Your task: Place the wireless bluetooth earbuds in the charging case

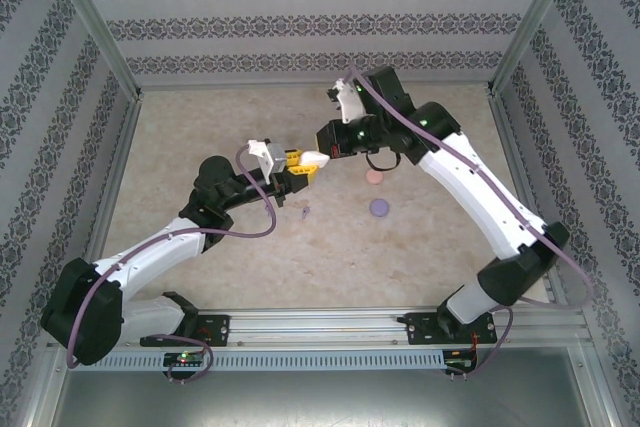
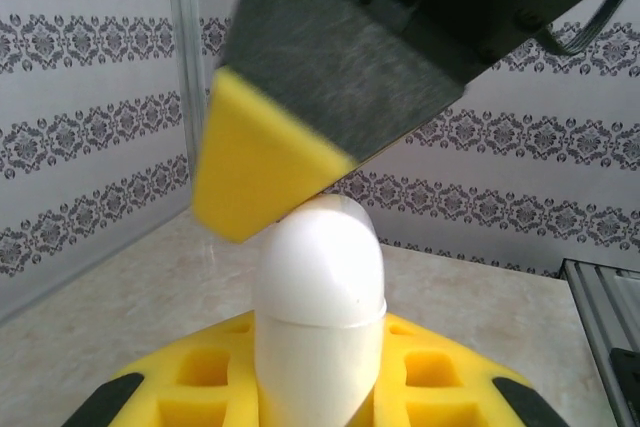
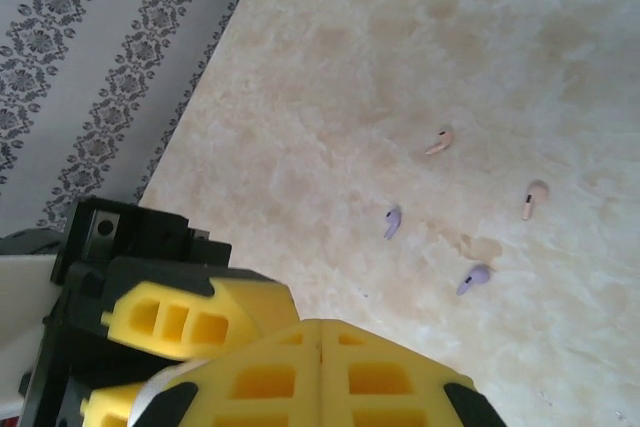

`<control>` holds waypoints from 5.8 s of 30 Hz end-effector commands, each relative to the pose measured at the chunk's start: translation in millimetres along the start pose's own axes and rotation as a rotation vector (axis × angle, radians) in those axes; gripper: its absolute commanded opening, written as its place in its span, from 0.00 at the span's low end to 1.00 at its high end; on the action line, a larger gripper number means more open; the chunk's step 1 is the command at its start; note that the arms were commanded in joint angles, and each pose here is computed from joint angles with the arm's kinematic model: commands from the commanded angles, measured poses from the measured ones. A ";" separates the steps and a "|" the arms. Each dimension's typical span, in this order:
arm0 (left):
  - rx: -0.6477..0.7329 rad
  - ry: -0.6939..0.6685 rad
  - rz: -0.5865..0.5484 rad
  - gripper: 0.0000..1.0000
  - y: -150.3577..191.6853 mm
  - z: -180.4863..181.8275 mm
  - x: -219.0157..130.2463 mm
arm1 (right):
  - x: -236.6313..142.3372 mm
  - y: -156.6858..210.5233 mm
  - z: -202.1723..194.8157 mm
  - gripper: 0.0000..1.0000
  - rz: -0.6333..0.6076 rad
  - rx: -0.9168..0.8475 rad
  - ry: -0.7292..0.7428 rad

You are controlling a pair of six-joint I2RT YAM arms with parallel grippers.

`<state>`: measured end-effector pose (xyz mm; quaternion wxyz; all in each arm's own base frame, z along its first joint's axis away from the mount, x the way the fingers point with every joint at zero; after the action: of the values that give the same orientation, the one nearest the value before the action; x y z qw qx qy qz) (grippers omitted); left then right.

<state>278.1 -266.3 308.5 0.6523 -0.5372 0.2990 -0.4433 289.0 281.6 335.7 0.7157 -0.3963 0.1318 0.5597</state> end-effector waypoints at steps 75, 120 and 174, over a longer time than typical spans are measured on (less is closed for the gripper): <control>-0.712 -0.540 0.531 0.57 64.7 135.1 11.5 | 68.0 73.5 -288.5 0.76 0.038 0.324 0.749; -0.794 -0.678 0.345 0.99 99.0 91.1 -58.2 | 85.1 60.2 -231.2 0.35 -0.049 0.466 0.535; -0.727 -0.200 0.059 0.46 104.9 49.7 48.3 | 102.9 -23.0 -91.5 0.35 -0.314 0.995 0.032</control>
<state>365.4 -277.0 204.3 0.4579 -0.7653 0.4052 -0.2011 369.7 277.8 216.2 0.8911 -0.0392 0.3386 0.2995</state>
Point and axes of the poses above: each hand's point on the last joint's axis, 136 mm out from that joint toward the fingers, its own x axis out along the fingers, its own z axis along the line the jaws close on, y = z × x, the point moved 1 cm from there along -x, back along the fingers, and after that the axes turned 14 degrees about x, right-handed, at the moved point
